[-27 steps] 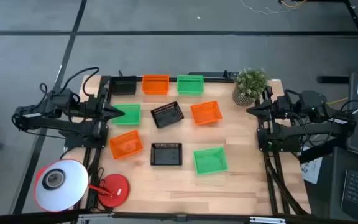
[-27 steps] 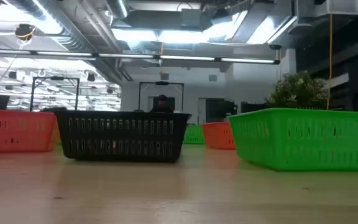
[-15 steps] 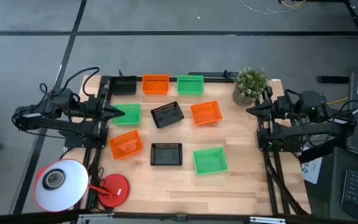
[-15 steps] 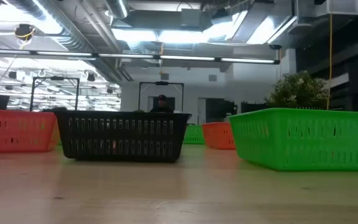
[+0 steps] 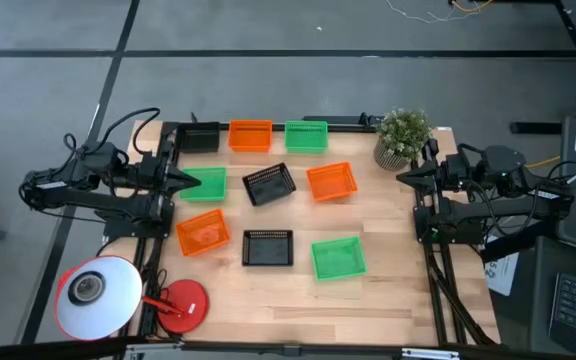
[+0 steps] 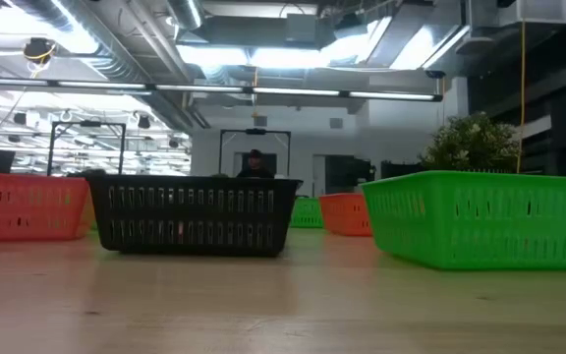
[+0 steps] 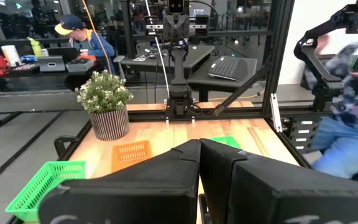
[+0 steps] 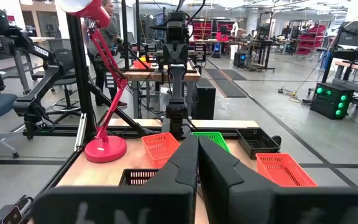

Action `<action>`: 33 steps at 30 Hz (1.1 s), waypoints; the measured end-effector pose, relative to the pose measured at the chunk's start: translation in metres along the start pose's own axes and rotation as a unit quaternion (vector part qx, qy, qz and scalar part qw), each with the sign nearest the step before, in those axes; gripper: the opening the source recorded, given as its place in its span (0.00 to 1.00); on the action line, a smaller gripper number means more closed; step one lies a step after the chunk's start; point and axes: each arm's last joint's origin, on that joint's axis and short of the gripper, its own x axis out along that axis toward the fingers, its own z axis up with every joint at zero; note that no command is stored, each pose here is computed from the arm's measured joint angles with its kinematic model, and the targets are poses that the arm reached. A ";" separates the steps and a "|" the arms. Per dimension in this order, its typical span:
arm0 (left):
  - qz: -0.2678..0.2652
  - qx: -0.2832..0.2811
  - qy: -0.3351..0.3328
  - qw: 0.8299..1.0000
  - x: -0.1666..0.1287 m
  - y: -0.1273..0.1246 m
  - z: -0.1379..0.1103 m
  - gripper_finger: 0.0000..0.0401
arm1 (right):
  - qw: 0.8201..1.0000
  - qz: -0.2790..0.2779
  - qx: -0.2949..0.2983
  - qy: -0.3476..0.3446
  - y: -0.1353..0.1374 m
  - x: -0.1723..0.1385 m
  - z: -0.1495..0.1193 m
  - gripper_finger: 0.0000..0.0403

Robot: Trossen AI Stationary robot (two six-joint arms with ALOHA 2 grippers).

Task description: Stack baskets by color

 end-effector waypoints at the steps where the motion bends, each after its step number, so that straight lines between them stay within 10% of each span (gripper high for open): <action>1: 0.000 0.000 0.000 1.000 0.000 0.000 0.000 0.00 | 1.000 0.000 0.000 0.000 0.000 0.000 0.000 0.04; 33: 0.000 0.000 0.000 1.000 0.000 0.000 0.000 0.00 | 0.998 0.032 0.044 -0.014 0.002 0.001 0.003 0.04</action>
